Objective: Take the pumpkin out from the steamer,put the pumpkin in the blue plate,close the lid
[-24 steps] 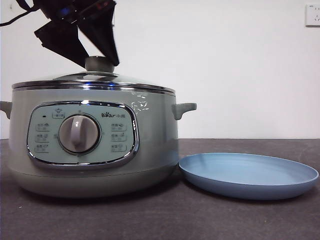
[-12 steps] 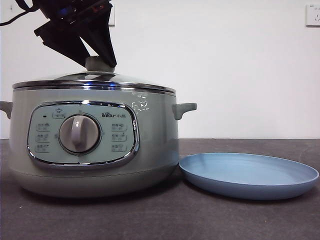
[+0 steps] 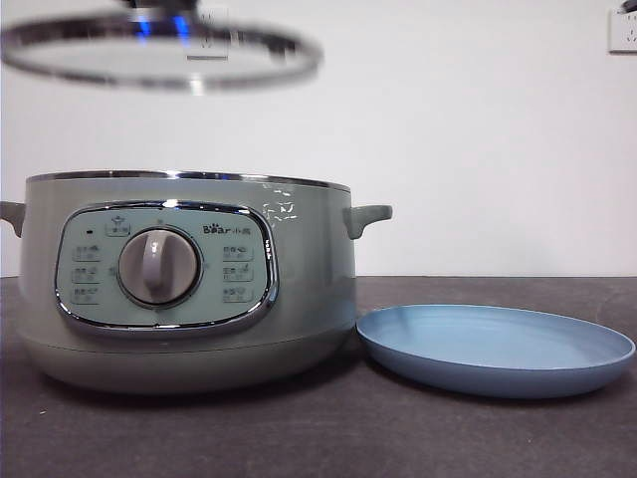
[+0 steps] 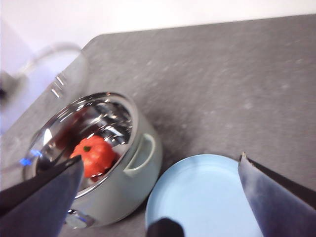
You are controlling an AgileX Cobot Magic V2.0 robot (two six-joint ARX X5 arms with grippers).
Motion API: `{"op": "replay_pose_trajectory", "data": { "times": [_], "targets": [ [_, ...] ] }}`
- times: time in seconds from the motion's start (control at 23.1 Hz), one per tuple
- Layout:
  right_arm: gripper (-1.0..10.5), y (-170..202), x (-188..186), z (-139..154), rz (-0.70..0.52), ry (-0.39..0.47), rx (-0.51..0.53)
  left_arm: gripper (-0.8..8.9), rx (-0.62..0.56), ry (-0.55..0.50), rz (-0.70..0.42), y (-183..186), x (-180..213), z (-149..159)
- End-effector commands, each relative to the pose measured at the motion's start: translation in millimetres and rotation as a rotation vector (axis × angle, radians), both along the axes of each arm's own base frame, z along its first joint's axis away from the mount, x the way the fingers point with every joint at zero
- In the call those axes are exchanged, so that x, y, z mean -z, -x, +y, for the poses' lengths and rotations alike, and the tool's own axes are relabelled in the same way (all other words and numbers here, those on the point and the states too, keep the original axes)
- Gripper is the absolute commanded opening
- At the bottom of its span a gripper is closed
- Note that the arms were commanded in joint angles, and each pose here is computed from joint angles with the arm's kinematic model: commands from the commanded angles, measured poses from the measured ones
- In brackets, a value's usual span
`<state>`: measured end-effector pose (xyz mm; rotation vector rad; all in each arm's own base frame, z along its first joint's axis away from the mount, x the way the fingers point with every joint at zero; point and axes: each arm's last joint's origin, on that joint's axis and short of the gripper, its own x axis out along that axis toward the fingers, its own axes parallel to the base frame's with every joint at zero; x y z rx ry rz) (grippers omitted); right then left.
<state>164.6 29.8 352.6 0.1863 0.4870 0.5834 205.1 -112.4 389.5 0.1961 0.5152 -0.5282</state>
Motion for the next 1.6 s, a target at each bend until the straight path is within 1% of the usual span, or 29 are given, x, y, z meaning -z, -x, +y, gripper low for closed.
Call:
{"op": "replay_pose_trajectory", "data": {
  "times": [0.04, 0.13, 0.35, 0.52, 0.61, 0.82, 0.99, 1.12, 1.25, 1.34, 1.47, 1.6],
  "targets": [
    [5.9, -9, 5, 9, 0.03, -0.003, -0.043, -0.09, -0.044, 0.008, -0.088, 18, -18, 12],
    [5.9, -16, 9, 18, 0.05, 0.001, -0.086, -0.09, -0.076, 0.0, -0.108, 30, -23, 20],
    [5.9, -36, 19, 51, 0.098, 0.017, -0.221, -0.09, -0.187, -0.049, -0.14, 60, -31, 40],
    [5.9, -53, 23, 88, 0.135, 0.041, -0.329, -0.09, -0.307, -0.117, -0.157, 76, -33, 53],
    [5.9, -61, 24, 106, 0.148, 0.077, -0.365, -0.09, -0.35, -0.145, -0.16, 82, -33, 58],
    [5.9, -77, 21, 152, 0.173, 0.181, -0.458, -0.09, -0.388, -0.187, -0.144, 92, -31, 64],
    [6.0, -95, 14, 206, 0.215, 0.394, -0.513, -0.09, -0.441, -0.258, -0.116, 94, -27, 68],
    [6.0, -103, 18, 242, 0.221, 0.497, -0.542, -0.09, -0.466, -0.281, -0.114, 94, -26, 69],
    [6.0, -110, 33, 275, 0.209, 0.573, -0.563, -0.09, -0.503, -0.302, -0.125, 94, -26, 70],
    [6.0, -111, 49, 292, 0.205, 0.629, -0.575, -0.09, -0.504, -0.302, -0.126, 94, -26, 70],
    [6.0, -114, 77, 310, 0.204, 0.702, -0.584, -0.09, -0.504, -0.302, -0.126, 94, -26, 70],
    [5.9, -121, 105, 322, 0.228, 0.721, -0.598, -0.09, -0.504, -0.302, -0.126, 94, -26, 70]
  ]
}}
